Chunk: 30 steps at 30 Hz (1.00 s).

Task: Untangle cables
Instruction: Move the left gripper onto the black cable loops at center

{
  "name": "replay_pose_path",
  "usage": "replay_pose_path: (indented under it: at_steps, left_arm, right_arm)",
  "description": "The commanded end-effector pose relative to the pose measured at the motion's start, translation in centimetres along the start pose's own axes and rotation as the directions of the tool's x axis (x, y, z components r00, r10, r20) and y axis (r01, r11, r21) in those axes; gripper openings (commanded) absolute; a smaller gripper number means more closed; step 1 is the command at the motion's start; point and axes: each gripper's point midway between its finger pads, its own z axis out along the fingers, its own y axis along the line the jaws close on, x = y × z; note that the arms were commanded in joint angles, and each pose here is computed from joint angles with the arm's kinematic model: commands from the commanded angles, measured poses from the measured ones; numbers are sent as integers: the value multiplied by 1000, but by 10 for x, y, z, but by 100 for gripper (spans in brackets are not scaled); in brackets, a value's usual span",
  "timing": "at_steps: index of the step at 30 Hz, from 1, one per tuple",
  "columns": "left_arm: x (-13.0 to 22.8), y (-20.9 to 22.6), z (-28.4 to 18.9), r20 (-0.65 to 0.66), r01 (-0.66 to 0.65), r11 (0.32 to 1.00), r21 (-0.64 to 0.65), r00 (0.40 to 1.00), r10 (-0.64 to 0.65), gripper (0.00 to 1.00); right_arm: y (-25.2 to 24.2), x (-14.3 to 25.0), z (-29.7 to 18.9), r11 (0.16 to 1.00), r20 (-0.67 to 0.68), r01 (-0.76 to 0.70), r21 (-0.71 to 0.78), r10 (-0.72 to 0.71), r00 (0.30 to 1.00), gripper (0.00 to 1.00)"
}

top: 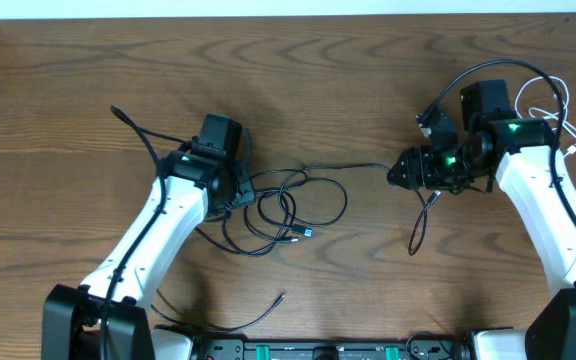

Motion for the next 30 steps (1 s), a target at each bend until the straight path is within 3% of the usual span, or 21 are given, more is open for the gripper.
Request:
replay_pose_path:
  at_steps: [1, 10, 19, 30]
  left_arm:
    - [-5, -6, 8, 42, -17, 1000, 22, 999, 16, 48]
    - [-18, -15, 16, 122, -34, 997, 71, 992, 25, 48]
    - [-7, -12, 22, 103, -216, 976, 40, 972, 211, 49]
    - [-20, -21, 26, 185, -312, 948, 52, 936, 298, 58]
  right_arm:
    - [12, -3, -5, 999, 21, 35, -8, -35, 999, 61]
    - [24, 0, 1, 997, 11, 76, -17, -76, 997, 61]
    - [26, -2, 2, 996, 15, 83, -18, -82, 996, 61]
    - [26, -2, 2, 996, 18, 85, -18, -84, 996, 61]
